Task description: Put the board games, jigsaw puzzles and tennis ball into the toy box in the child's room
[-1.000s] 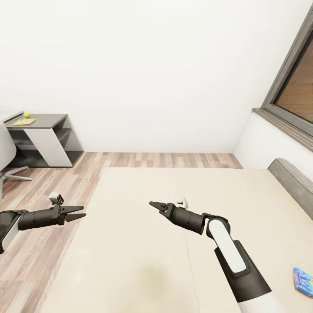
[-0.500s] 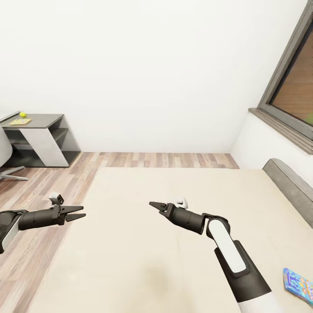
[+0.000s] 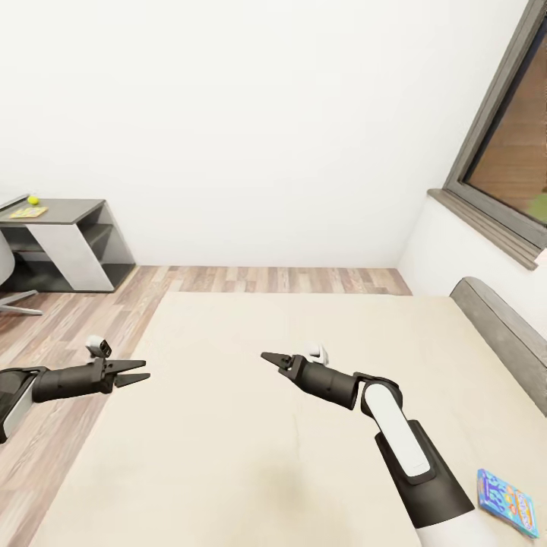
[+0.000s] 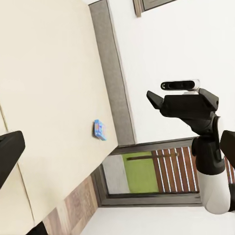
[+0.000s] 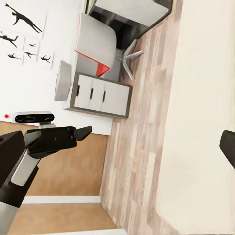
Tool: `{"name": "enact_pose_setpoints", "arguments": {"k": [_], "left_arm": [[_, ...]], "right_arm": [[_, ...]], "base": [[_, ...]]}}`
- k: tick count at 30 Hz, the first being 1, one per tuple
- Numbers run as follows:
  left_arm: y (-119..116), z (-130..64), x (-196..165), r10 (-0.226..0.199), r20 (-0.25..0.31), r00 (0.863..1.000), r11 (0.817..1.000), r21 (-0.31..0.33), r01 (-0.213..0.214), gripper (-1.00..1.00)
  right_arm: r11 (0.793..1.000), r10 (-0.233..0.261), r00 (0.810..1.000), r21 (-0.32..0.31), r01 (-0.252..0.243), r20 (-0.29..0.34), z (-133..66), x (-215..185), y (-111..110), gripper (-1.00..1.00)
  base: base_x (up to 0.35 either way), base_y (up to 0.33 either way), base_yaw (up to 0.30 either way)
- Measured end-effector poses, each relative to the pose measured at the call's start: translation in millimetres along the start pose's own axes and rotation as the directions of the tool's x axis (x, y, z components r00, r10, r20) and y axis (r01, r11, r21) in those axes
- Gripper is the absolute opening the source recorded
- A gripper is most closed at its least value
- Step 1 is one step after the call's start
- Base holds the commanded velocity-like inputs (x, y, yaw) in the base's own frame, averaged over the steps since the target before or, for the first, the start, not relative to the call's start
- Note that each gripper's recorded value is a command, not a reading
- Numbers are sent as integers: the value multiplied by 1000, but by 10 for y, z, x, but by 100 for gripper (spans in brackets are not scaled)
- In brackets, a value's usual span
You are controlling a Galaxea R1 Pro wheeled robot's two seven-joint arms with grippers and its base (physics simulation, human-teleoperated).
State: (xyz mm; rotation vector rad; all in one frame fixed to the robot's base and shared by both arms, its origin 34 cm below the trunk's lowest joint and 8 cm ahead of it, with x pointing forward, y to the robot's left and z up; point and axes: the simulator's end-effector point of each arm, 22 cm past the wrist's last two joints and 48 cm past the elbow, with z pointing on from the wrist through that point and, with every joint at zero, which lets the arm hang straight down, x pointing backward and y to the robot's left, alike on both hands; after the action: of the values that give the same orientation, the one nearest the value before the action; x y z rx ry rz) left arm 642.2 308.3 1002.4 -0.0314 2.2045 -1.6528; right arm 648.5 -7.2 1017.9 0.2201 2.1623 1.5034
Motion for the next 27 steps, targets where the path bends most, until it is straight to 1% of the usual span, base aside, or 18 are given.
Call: {"name": "enact_pose_setpoints", "arguments": {"k": [27], "left_arm": [[-1, 0, -1, 0, 0, 1000, 1000, 1, 0, 100]], "right_arm": [[1000, 0, 1000, 0, 0, -1, 2, 4, 2, 100]], "base": [[0, -166, 0]]}}
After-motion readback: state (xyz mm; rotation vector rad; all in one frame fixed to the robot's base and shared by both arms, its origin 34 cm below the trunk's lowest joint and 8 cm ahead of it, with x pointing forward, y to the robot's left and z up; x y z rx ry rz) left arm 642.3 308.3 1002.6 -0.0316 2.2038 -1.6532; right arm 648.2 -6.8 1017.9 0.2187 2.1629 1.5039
